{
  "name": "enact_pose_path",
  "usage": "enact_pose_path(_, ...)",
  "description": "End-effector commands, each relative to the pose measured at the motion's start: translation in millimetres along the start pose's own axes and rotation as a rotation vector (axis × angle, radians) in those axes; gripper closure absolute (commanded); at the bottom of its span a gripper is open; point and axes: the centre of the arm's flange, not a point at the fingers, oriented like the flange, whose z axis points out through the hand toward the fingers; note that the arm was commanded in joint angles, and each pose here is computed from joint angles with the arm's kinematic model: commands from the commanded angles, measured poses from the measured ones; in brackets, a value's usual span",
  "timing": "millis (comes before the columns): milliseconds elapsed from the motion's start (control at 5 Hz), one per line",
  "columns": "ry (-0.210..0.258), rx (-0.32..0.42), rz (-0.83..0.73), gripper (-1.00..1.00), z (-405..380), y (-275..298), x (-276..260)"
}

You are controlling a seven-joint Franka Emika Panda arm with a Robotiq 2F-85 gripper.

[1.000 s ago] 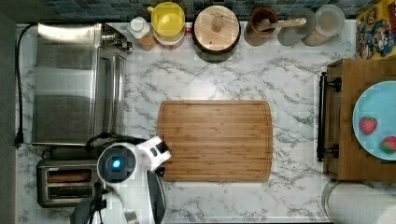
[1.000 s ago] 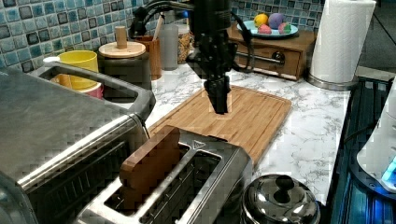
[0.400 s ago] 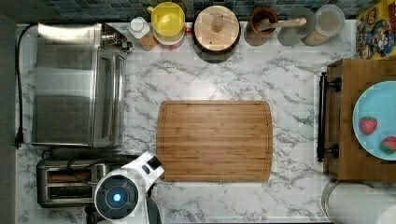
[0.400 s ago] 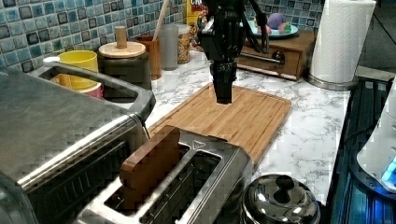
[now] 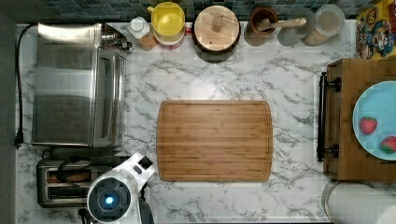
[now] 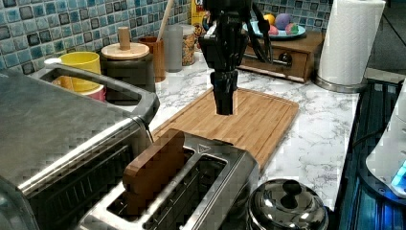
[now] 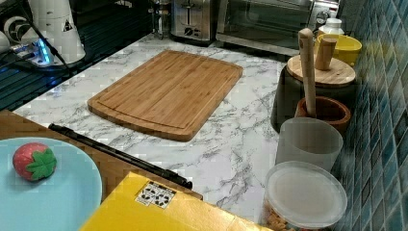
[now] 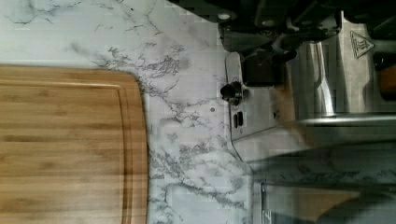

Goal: Turn on the toaster.

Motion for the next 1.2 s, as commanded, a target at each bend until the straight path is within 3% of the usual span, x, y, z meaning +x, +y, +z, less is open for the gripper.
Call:
enact_pose_path(200, 0.041, 0.039, 0.023, 1.00, 20.5, -1.6, 7.2)
enact_pose_path(600, 0.014, -0.026, 0.093, 1.00, 33.5, 5.0, 27.4)
enact_pose_path(1200, -0.035, -0.007, 0.009, 1.00, 46.7, -13.0, 17.0)
